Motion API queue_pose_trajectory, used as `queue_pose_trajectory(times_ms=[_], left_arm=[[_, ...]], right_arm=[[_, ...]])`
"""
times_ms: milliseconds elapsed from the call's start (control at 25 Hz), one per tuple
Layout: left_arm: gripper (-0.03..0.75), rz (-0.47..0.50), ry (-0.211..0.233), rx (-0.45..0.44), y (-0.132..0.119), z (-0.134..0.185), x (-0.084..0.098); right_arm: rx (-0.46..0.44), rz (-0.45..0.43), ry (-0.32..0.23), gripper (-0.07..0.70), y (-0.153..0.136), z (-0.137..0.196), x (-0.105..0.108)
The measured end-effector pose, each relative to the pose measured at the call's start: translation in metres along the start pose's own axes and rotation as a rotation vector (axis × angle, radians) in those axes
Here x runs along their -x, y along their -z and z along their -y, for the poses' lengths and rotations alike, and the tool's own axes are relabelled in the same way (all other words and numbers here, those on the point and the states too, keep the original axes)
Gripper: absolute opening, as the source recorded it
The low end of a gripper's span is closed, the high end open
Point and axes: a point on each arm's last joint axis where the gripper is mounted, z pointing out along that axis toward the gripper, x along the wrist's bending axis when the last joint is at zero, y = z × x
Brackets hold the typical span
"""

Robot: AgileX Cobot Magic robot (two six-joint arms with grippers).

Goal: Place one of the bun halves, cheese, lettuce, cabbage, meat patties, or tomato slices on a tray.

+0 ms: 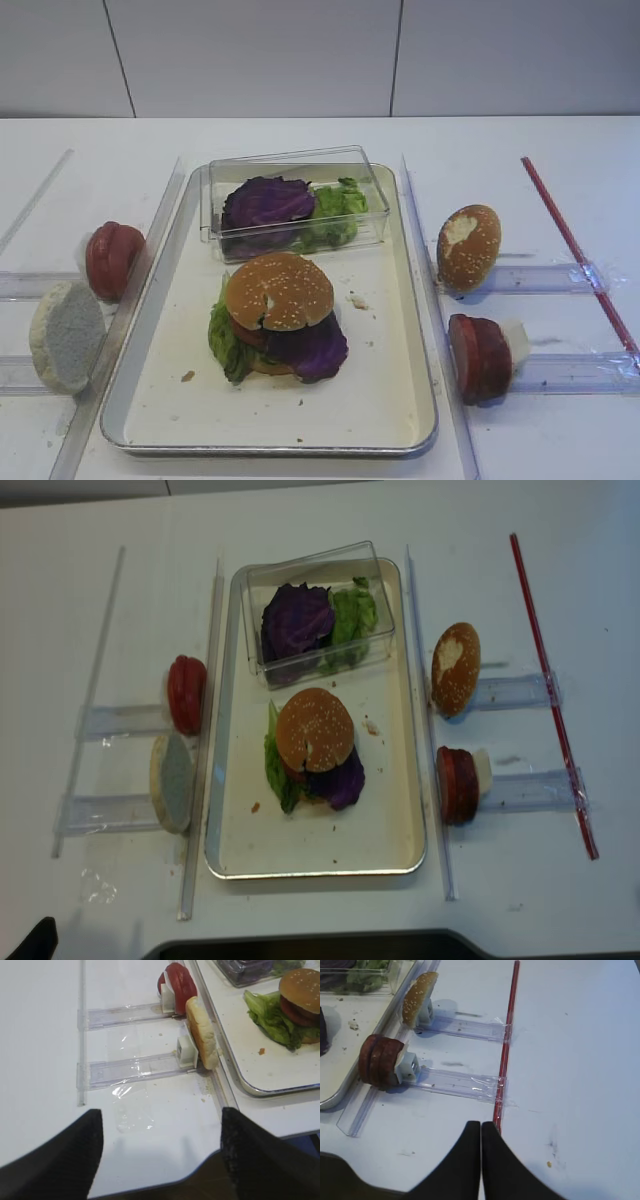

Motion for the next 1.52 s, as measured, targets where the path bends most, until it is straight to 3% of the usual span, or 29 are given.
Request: queue_pose_trajectory(times_ms=[1520], left_arm=[[0.472,0.0,0.0,0.0,0.0,0.0,0.0]], right_arm=[[0.004,0.001,-0.002,0.022,0.0,-0.0004,0.0001]])
